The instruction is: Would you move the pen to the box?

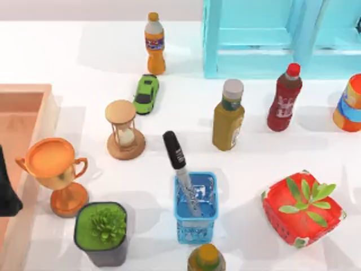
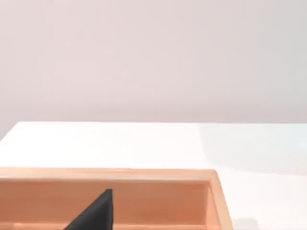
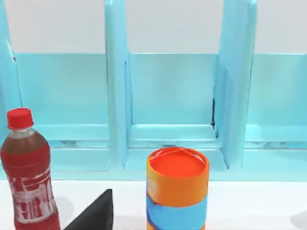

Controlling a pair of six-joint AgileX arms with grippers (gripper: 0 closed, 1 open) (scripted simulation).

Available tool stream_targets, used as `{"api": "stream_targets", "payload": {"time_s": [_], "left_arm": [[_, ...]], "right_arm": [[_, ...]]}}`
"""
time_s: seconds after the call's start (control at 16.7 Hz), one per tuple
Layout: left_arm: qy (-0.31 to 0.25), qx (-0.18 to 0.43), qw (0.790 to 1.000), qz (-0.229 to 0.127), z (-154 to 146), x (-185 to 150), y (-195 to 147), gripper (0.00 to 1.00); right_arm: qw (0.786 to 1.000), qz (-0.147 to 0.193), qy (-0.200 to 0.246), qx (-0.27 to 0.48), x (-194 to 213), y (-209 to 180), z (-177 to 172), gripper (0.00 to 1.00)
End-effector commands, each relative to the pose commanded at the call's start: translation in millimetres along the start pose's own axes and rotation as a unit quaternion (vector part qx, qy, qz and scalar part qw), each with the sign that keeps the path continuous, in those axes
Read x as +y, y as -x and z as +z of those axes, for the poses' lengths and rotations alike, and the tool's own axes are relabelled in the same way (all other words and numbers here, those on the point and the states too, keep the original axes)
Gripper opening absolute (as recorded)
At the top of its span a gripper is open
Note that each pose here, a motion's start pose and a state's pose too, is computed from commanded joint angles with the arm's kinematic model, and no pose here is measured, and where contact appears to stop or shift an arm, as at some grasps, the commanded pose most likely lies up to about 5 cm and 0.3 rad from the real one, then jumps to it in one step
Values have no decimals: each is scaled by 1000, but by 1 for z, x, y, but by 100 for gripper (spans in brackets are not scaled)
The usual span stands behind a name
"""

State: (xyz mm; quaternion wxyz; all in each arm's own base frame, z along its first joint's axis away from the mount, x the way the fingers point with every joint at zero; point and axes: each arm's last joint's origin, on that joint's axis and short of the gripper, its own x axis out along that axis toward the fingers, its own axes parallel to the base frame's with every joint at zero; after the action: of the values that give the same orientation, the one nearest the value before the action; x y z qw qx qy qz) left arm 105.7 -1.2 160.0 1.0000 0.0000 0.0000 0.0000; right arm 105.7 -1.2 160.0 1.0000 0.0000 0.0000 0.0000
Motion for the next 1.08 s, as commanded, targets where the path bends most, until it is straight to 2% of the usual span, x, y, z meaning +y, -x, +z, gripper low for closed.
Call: {"api": "stream_targets", "payload": {"time_s": [0.12, 0.24, 0.36, 0.48, 0.66, 0.78, 0.9, 1.08], "left_arm": [[0, 1, 1000, -2, 0, 0, 0, 100], [8, 13, 999, -33, -2, -5, -2, 100], [25, 34, 995, -95, -1, -15, -5, 100], [48, 60, 981, -179, 5, -29, -9, 100], [87, 127, 941, -303, 17, -58, -20, 100], [110, 188, 907, -360, 20, -79, -31, 100], [131, 249, 878, -388, 17, -96, -41, 100], [153, 324, 852, -382, 7, -110, -52, 100]], "right_arm": [[1000, 0, 0, 0, 0, 0, 0, 100], [1000, 0, 0, 0, 0, 0, 0, 100], [1000, 0, 0, 0, 0, 0, 0, 100], [1000, 0, 0, 0, 0, 0, 0, 100], [1000, 0, 0, 0, 0, 0, 0, 100], [1000, 0, 0, 0, 0, 0, 0, 100], [1000, 0, 0, 0, 0, 0, 0, 100], [1000, 0, 0, 0, 0, 0, 0, 100]]}}
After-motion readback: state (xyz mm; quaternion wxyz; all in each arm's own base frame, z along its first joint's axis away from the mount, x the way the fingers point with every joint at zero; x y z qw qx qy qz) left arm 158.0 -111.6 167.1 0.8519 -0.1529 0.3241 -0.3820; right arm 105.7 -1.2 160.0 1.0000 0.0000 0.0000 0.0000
